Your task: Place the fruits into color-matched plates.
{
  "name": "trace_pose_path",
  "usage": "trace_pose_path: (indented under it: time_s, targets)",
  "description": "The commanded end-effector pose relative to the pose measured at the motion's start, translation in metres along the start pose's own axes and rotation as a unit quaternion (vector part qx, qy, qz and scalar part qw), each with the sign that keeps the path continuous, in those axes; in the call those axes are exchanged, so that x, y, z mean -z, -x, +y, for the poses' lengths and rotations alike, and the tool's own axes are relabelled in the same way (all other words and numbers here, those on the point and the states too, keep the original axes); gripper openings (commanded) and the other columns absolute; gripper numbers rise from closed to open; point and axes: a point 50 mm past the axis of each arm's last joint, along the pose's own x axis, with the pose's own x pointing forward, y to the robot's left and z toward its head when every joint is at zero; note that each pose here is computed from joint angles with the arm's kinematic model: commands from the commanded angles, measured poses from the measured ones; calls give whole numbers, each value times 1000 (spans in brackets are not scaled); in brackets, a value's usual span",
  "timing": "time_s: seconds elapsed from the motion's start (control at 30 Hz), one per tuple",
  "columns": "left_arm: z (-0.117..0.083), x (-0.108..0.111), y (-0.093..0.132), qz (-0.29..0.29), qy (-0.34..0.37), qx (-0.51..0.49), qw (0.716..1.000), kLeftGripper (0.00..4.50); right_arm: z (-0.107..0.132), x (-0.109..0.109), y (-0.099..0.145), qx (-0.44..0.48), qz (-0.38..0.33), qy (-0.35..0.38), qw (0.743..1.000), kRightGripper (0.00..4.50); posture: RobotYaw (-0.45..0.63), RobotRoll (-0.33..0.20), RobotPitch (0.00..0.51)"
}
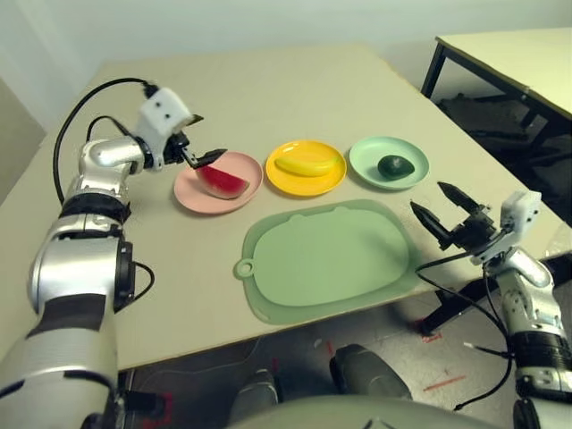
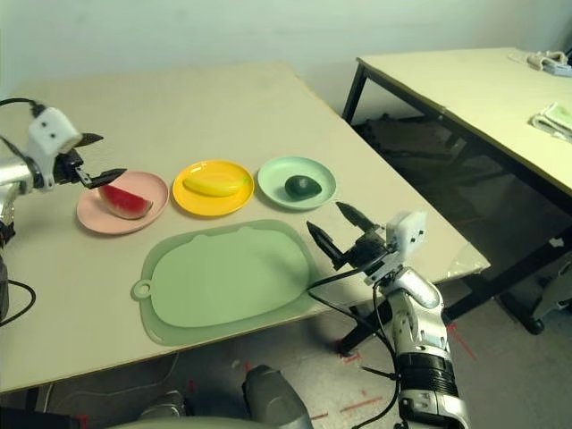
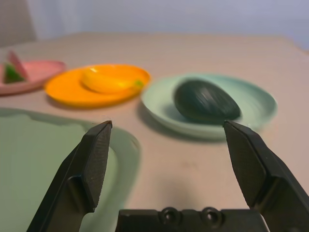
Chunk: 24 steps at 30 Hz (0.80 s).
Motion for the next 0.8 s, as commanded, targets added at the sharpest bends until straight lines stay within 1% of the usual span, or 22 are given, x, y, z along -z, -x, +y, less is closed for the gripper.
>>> trace_pose_path:
  time_s: [0.03,0.1,0.17,0.23,0.3,0.4,0.5,0.67,0.73,0.8]
  targets:
    - [-1,3,29,-45,54,-98,993,4477,-21,5,12,33,31,18,999,4500,-101,0,80]
    - [-8,9,48,-54,86,-158,982,4477,-37,7,20,69,46,21,996,4500,-63,0,88]
    - [-19,19,63,-40,102,-192,975,4477,-52,6,26,111,54,18,992,4500,-25,0,96]
    - [-33,28,74,-24,114,-205,972,4477,-61,4,29,137,55,10,989,4500,-4,0,106]
    - [-46,34,79,-11,123,-206,971,4477,-68,1,30,153,50,-2,987,4500,3,0,107]
    - [-66,42,78,4,134,-200,971,4477,-79,-5,38,181,66,2,981,4500,6,0,104]
    - [-79,47,69,7,147,-196,969,4477,-92,-14,47,223,71,3,972,4500,-7,0,99]
    - [-89,55,53,17,151,-187,971,4477,-107,-29,55,255,80,12,963,4500,-21,0,101]
    - [-91,59,50,22,146,-178,973,4477,-109,-34,57,253,83,16,964,4500,-27,0,101]
    - [-92,64,51,27,145,-177,973,4477,-112,-37,58,257,82,17,963,4500,-33,0,87]
